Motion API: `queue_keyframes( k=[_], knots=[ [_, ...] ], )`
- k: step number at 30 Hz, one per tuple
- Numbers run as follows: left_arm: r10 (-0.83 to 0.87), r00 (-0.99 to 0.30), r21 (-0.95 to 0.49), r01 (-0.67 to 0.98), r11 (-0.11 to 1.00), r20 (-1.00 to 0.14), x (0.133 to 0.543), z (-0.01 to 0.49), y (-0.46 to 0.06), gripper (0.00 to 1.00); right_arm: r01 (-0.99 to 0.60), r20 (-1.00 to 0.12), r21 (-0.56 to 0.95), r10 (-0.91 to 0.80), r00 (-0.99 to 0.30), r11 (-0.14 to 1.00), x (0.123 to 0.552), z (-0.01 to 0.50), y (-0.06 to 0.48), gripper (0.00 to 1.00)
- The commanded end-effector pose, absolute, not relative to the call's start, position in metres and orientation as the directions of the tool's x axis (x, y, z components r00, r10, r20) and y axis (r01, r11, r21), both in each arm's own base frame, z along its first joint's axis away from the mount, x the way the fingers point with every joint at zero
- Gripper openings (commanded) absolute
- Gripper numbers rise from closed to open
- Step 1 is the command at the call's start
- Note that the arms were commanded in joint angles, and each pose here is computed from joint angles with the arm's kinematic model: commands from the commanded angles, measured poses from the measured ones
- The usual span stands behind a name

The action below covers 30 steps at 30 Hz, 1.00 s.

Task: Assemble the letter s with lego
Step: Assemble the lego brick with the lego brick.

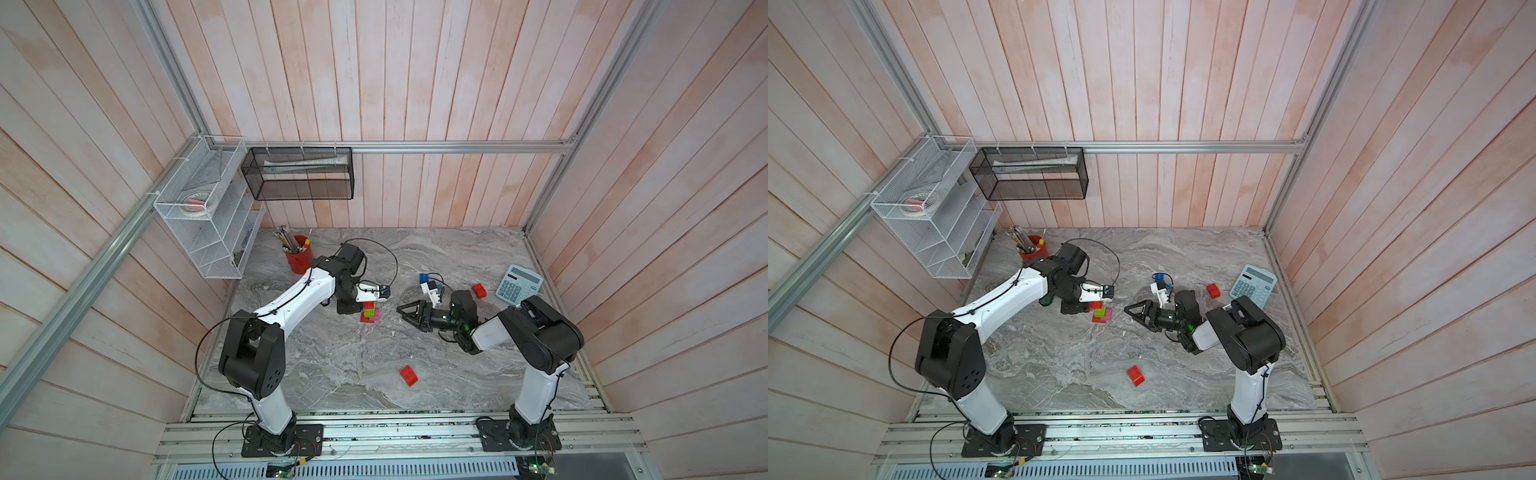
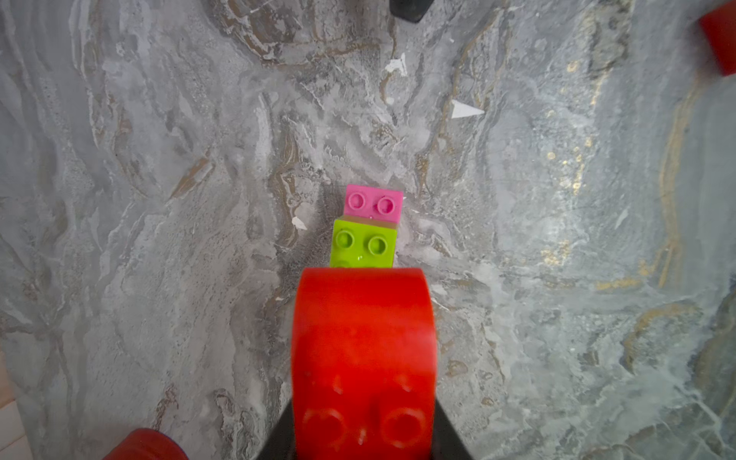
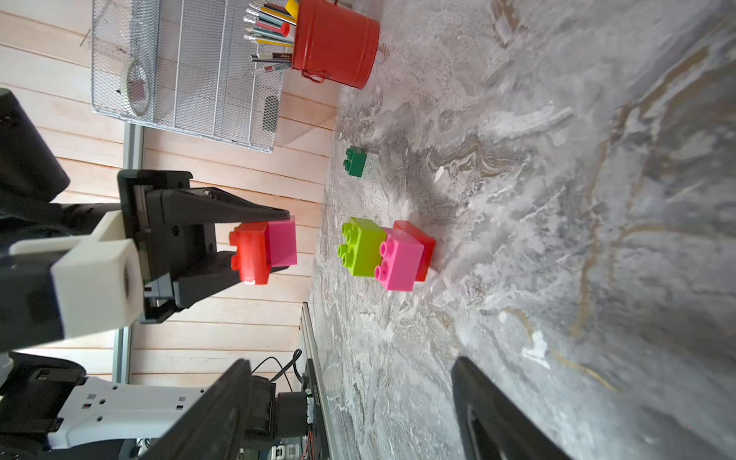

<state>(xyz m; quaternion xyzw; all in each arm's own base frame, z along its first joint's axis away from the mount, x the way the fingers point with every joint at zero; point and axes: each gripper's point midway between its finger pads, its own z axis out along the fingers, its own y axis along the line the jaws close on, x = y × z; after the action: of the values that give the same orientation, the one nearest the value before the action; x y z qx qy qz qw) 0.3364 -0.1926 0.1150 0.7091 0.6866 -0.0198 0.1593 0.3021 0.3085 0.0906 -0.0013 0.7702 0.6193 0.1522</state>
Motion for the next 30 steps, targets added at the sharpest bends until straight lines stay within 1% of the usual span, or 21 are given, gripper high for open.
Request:
queue_keyframes(
  k=[1,7,13,16,20,30],
  knots=[
    [0.961,0.096,0.183,0.982,-0.049,-0.260,0.341,0.110,-0.200,0.32,-0.159,-0.201,0.963,0.187,-0.962,0.218,0.308,0.090,0.321,0.79],
    [0.962,0.108,0.190,0.980,-0.061,-0.252,0.352,0.106,-0.203,0.32,-0.106,-0.149,0.965,0.167,-0.975,0.241,0.316,0.074,0.338,0.76],
    [0.960,0.116,0.171,0.983,-0.073,-0.253,0.353,0.104,-0.205,0.32,-0.063,-0.097,0.967,0.130,-0.987,0.246,0.317,0.061,0.354,0.72],
    [0.959,0.117,0.161,0.984,-0.077,-0.258,0.352,0.105,-0.204,0.32,-0.063,-0.094,0.966,0.113,-0.989,0.251,0.320,0.058,0.363,0.72],
    [0.959,0.125,0.148,0.985,-0.090,-0.253,0.349,0.103,-0.202,0.32,-0.031,-0.060,0.968,0.111,-0.992,0.249,0.320,0.050,0.368,0.70],
    [0.958,0.133,0.115,0.988,-0.107,-0.255,0.346,0.098,-0.203,0.32,-0.021,-0.042,0.970,0.083,-0.996,0.241,0.321,0.044,0.382,0.67]
  ],
)
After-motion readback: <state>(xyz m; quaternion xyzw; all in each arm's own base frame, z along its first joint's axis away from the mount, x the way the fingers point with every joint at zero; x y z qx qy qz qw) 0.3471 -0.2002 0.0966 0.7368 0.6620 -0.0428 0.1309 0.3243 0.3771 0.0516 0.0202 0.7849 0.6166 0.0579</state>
